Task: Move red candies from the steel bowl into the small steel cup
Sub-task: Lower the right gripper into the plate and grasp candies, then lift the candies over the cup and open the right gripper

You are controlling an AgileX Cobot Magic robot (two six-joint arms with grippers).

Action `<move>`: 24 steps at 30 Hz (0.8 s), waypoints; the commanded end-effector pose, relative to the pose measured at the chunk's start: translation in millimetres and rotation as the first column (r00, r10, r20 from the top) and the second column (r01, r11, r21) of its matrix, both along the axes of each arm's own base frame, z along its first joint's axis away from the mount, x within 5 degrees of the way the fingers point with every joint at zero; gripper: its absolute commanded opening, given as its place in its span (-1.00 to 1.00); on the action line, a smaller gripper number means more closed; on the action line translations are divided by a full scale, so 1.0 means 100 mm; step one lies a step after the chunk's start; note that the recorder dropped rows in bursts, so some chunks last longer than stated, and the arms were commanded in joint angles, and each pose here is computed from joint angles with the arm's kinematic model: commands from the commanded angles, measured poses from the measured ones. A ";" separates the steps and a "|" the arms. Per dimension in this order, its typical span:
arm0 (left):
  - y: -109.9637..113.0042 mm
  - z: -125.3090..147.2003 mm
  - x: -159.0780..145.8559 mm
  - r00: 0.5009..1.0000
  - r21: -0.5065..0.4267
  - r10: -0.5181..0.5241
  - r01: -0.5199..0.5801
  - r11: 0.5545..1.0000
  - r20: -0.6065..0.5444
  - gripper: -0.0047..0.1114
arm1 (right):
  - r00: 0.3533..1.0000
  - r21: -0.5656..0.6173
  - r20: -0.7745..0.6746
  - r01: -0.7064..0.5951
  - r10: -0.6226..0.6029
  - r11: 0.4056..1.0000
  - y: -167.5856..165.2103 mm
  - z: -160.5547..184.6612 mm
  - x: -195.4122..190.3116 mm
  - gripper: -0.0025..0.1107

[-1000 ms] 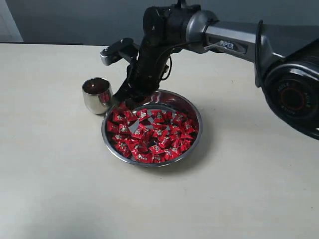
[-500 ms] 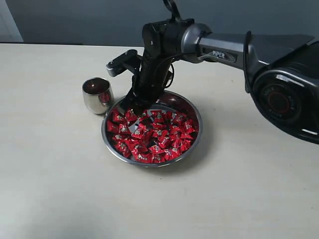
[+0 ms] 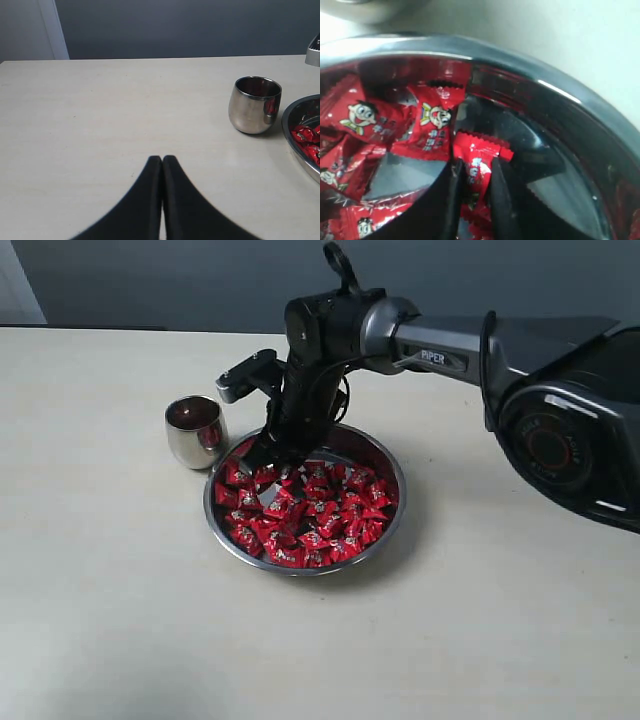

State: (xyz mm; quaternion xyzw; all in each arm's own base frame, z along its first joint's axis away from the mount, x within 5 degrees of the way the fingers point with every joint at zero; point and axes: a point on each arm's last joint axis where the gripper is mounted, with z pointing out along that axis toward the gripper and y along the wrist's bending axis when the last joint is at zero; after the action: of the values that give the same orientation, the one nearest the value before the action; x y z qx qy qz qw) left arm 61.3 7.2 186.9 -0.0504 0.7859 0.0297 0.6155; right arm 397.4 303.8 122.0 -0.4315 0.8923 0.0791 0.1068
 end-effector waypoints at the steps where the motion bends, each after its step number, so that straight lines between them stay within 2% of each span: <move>1: 0.00 0.00 0.00 1.000 0.000 -0.005 0.005 1.000 0.011 -0.91 | 1.000 -0.009 -0.003 0.000 0.000 1.000 -0.02 0.02 0.00 -0.96; 4: 0.00 0.00 0.00 1.000 0.000 -0.005 0.005 1.000 0.011 -0.91 | 1.000 -0.009 -0.011 0.000 0.000 1.000 -0.02 0.07 -0.01 -0.96; 7: 0.00 0.00 0.00 1.000 0.000 -0.005 0.005 1.000 0.011 -0.91 | 1.000 0.029 0.027 0.003 -0.003 1.000 -0.02 0.31 -0.02 -0.96; 10: 0.00 0.00 0.00 1.000 0.000 -0.005 0.005 1.000 0.011 -0.91 | 0.994 0.137 0.105 0.016 -0.031 0.990 0.01 0.71 -0.03 -0.96; 14: 0.00 0.00 0.00 1.000 0.000 -0.005 0.005 1.000 0.011 -0.91 | 0.984 0.302 0.160 0.030 -0.082 0.953 0.10 0.94 -0.01 -0.96; 18: 0.00 0.00 0.00 1.000 0.000 -0.005 0.005 1.000 0.011 -0.91 | 0.979 0.461 0.169 0.021 -0.111 0.887 0.24 0.97 0.03 -0.96; 22: 0.00 0.00 0.00 1.000 0.000 -0.005 0.005 1.000 0.011 -0.91 | 0.977 0.504 0.172 0.020 -0.122 0.863 0.29 0.91 0.06 -0.96; 24: 0.00 0.00 0.00 1.000 0.000 -0.005 0.005 1.000 0.011 -0.91 | 0.979 0.492 0.179 0.000 -0.101 0.871 0.29 0.84 0.07 -0.85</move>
State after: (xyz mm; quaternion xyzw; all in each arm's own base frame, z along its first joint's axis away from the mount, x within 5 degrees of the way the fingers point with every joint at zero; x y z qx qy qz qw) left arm 61.3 7.2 186.9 -0.0504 0.7859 0.0297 0.6155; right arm 402.1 332.8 208.0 -0.3653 0.8444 0.2580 0.2949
